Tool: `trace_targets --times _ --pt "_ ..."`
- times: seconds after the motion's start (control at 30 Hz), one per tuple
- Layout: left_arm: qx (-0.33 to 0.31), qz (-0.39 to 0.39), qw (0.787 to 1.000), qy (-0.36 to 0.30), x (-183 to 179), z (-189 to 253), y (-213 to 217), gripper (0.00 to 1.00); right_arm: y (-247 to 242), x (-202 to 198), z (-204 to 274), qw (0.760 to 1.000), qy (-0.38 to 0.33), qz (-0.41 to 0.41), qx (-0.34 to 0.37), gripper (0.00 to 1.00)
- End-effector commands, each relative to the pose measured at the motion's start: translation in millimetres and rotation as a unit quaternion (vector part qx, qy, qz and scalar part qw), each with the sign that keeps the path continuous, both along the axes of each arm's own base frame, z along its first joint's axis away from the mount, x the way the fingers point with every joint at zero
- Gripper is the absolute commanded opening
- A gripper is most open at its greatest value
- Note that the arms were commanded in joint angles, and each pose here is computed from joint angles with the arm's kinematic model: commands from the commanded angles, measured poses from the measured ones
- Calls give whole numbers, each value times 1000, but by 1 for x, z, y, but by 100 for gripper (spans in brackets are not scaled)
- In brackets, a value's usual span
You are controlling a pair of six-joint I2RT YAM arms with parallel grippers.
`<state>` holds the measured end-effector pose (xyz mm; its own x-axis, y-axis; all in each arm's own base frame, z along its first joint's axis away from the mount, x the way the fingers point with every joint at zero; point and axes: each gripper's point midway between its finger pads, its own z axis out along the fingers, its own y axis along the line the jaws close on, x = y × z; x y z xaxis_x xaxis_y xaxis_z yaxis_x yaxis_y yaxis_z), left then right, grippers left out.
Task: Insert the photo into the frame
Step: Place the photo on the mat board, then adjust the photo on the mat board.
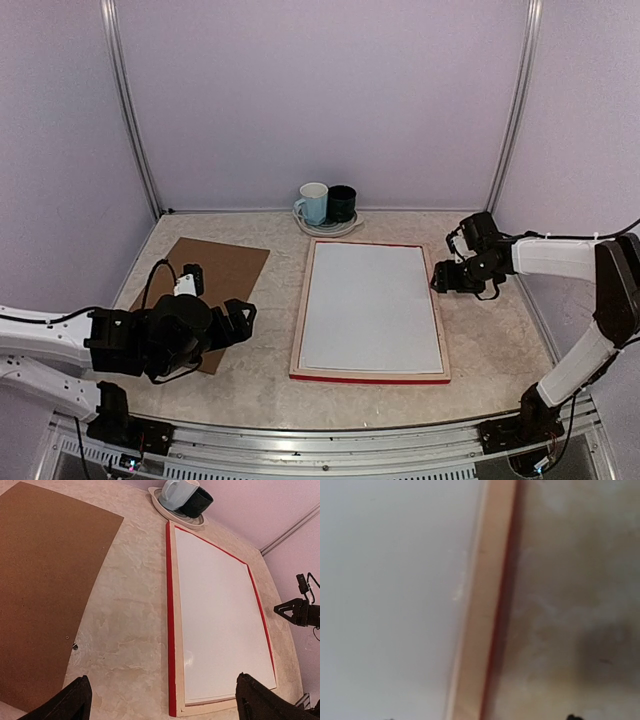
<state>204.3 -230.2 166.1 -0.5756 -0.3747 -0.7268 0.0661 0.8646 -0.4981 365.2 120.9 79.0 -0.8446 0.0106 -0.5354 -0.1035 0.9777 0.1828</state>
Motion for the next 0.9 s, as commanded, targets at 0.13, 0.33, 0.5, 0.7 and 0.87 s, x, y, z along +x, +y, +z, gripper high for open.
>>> trace_targets --times 0.13,0.33,0.5,0.7,0.87 --pt "55 -71 996 -8 27 -4 -36 99 -12 -14 -5 999 -6 -32 -31 80" --pt "120 -93 988 -19 50 -12 -63 99 -12 -45 -16 998 8 -43 -42 84" --pt "121 -125 985 -11 67 -24 -86 99 -6 -72 -26 998 18 -54 -32 94" --pt "143 -148 979 8 82 -47 -104 99 8 -99 -35 996 37 -57 -49 99" --pt "131 -160 978 10 90 -52 -113 97 6 -114 -36 994 40 -84 -59 99"
